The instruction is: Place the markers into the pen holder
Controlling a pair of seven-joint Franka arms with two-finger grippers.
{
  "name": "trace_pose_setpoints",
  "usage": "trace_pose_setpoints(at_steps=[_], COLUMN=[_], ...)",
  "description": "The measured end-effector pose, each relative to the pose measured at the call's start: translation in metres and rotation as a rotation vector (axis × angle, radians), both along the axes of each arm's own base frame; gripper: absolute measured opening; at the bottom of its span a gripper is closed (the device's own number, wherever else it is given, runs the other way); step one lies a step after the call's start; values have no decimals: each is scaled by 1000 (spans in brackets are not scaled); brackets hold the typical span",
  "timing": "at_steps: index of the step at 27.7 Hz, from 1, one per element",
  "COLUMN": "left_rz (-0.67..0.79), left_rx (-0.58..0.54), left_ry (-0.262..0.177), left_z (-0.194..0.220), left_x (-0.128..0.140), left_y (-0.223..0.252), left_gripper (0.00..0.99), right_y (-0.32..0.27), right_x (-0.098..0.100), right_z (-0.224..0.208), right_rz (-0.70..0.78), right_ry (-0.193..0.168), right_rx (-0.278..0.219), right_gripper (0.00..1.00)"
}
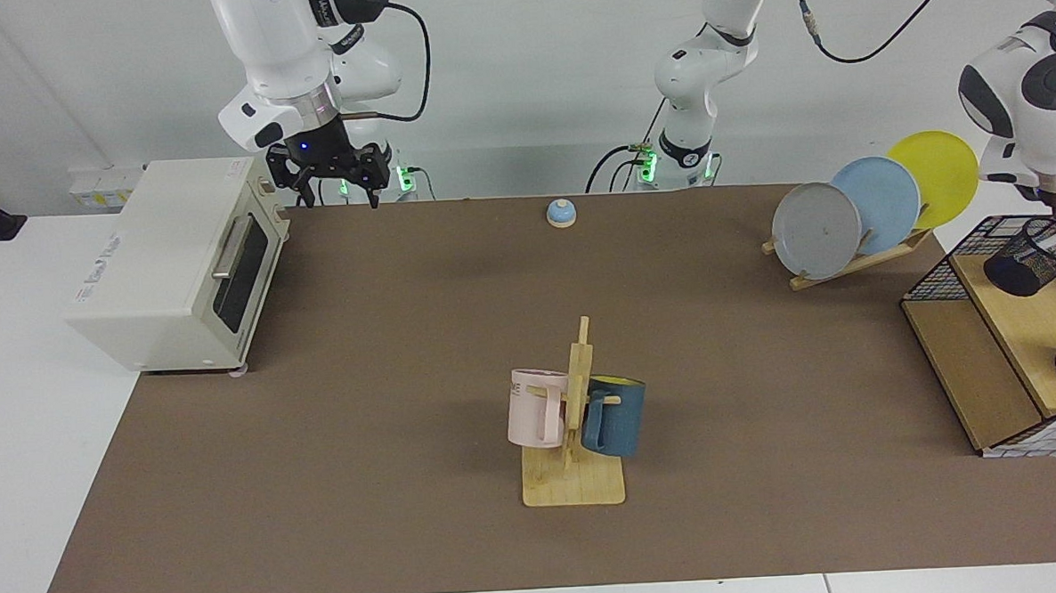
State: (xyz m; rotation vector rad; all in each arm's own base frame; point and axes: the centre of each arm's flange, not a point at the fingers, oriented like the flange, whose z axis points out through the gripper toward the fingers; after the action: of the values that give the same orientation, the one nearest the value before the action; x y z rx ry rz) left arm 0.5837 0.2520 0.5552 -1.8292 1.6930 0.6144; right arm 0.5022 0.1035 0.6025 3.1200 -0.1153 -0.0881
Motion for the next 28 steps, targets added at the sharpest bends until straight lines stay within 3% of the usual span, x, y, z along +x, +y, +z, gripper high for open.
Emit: trace_pose_setpoints(at_steps=[16,25,28], left_rz=[-40,-46,-30], left_rx=[-40,-141,-192], left_ry=[-88,-126,-156], left_z=[42,52,61], left_x=[10,12,15], left_y=[-39,-72,-89], left_gripper=[520,546,661], right_y=[0,0,0], right_x=[0,0,0], right_z=[0,0,0], right_rz=[0,0,0], right_ry=[0,0,0], right_rx=[0,0,0], right_gripper=[996,996,996])
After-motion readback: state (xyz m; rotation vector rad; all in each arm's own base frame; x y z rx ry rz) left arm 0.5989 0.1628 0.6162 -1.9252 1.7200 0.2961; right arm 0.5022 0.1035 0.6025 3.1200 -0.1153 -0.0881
